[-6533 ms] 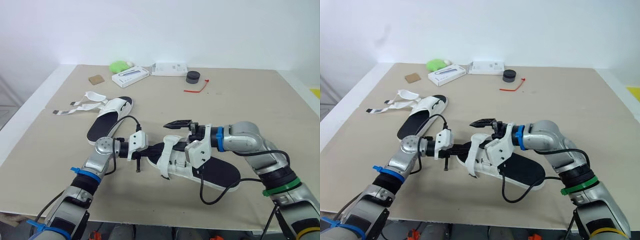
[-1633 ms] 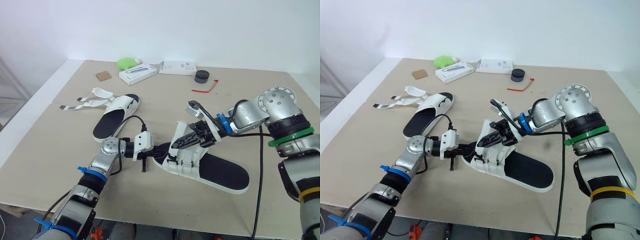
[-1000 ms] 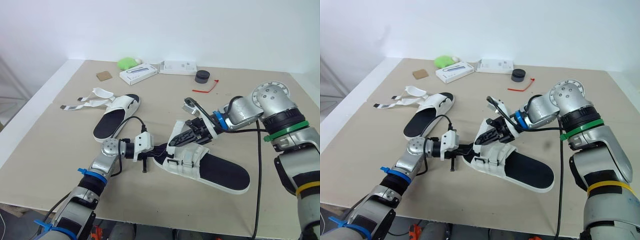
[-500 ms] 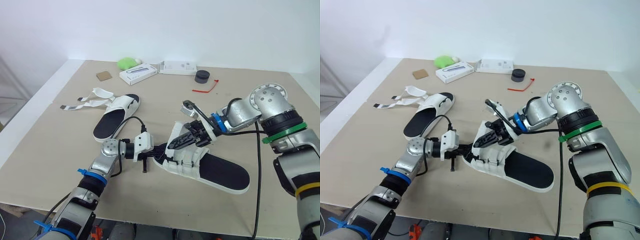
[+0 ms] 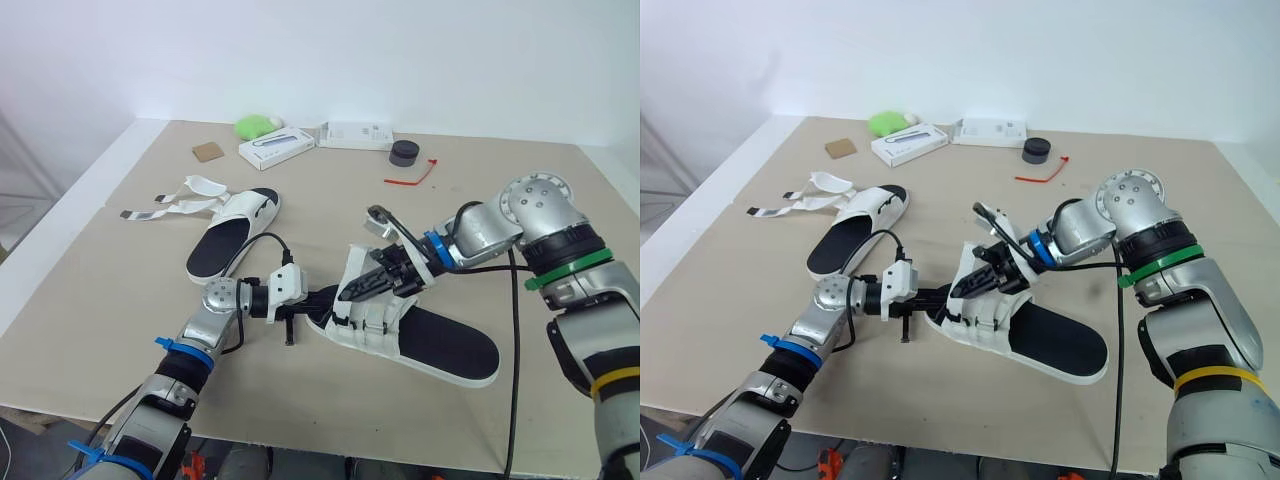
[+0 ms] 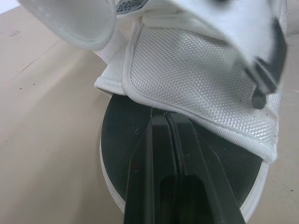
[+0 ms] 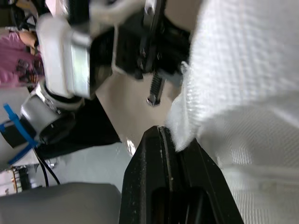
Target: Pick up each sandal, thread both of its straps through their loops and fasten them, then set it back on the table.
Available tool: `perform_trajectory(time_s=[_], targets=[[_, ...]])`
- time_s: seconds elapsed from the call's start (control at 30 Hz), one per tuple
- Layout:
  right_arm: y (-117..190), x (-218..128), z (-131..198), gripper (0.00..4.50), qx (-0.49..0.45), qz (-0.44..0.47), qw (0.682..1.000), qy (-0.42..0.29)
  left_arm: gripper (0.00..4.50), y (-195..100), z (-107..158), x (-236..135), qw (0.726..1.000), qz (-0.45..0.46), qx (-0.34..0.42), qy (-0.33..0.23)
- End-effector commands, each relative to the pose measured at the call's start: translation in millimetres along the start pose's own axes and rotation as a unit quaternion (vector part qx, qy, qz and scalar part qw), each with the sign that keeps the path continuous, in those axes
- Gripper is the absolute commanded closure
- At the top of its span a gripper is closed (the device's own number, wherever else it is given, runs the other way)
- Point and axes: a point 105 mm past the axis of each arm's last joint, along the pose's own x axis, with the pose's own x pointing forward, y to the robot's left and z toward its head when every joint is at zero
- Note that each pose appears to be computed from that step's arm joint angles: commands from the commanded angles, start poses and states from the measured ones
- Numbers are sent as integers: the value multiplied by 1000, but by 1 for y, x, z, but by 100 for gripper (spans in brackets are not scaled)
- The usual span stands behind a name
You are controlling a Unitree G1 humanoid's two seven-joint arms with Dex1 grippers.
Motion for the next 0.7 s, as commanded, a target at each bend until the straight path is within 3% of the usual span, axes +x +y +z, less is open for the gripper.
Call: perform_trajectory(time_s=[0.03,0.4,0.7], targets=[[8,-9,9,446,-18,4,1000,-22,450,-29,-50,1,993,-33,-80,84],[-7,-5,-3,446,-3,-8,1000,-7,450,-29,-53,-2,992,-25,-86,87],[7,-8,-10,446,-15,28,999,6,450,-29,-54,-2,992,-24,-90,87]])
